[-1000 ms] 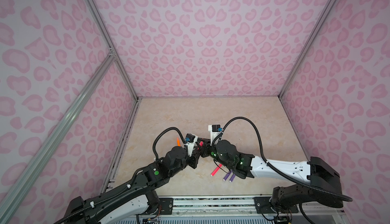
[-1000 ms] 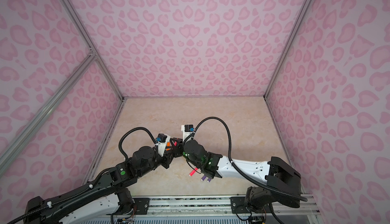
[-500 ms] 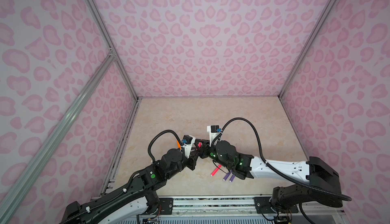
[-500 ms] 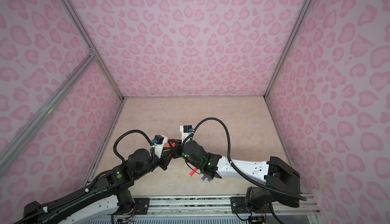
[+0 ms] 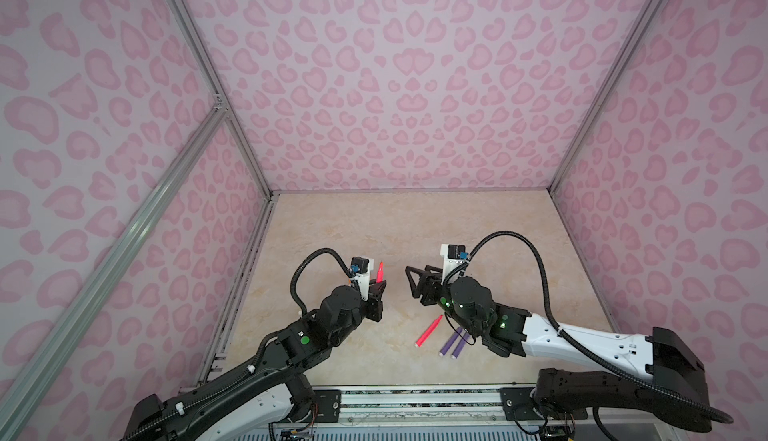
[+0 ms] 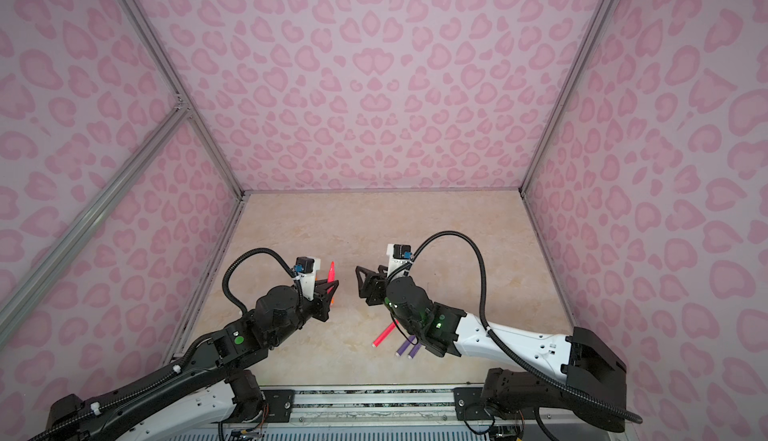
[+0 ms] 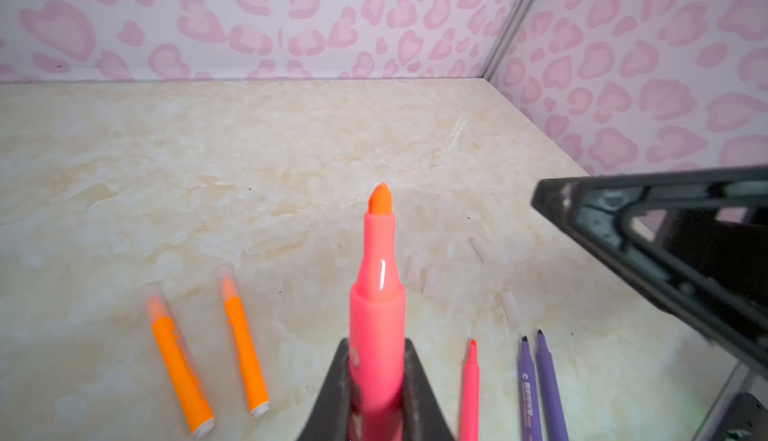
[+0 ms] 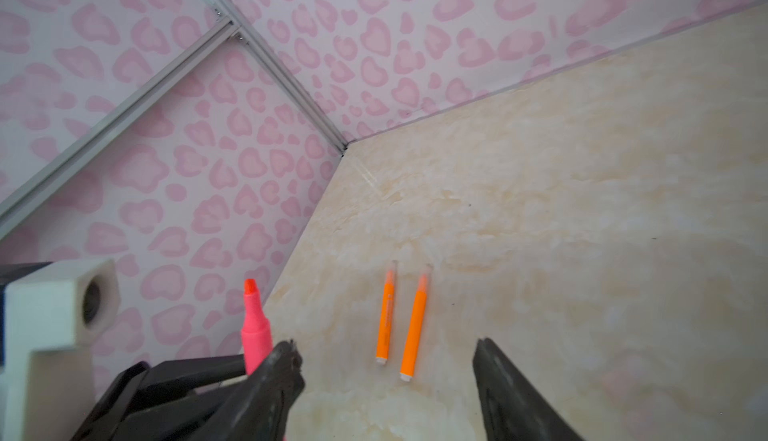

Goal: Insert the pens into the pen caps
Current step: 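Withdraw the right gripper and move it over the clear caps, then lower the right gripper and close it on a clear cap, then lift the clear cap and carry it above the pink highlighter tip, then lower the clear cap onto the pink tip and open the right gripper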

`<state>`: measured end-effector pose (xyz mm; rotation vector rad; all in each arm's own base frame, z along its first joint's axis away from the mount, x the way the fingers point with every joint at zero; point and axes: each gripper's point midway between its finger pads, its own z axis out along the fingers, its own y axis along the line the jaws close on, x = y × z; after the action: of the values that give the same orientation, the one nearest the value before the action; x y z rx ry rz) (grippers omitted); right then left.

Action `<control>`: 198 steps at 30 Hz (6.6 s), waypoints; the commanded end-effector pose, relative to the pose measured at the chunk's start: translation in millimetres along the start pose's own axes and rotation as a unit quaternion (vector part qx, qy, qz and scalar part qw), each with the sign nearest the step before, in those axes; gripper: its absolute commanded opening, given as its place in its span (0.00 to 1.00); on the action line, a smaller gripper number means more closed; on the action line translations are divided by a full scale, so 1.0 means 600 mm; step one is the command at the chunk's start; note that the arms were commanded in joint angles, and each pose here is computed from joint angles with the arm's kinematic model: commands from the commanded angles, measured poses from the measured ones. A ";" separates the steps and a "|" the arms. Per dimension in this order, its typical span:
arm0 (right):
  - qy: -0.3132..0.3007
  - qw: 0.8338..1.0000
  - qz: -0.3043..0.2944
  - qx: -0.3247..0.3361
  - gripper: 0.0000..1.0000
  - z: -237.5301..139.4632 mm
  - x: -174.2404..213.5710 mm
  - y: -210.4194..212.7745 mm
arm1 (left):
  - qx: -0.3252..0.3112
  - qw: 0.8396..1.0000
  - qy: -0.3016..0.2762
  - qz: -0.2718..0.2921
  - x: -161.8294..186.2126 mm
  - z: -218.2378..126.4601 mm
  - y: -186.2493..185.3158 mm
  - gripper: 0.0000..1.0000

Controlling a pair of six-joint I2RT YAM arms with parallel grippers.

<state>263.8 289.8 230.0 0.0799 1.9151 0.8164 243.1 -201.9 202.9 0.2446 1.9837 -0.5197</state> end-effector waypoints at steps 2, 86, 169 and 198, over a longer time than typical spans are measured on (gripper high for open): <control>-0.006 0.993 0.004 0.115 0.56 0.008 -0.005 -0.112 | -0.084 0.995 0.019 -0.047 0.007 0.014 0.063 0.03; 0.227 0.917 -0.080 0.319 0.22 0.097 0.216 -0.299 | -0.106 0.989 0.083 -0.064 0.035 0.045 0.085 0.03; -0.012 0.999 -0.011 -0.041 0.00 -0.001 -0.005 0.114 | 0.167 0.985 0.011 0.028 0.005 -0.014 -0.109 0.03; 0.013 0.996 -0.005 -0.086 0.00 0.005 0.057 0.150 | 0.088 0.996 -0.010 0.005 -0.009 -0.013 -0.061 0.03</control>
<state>223.9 372.3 250.0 -0.0390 1.8826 0.9648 221.7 -230.5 211.2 0.3802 1.9512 -0.6813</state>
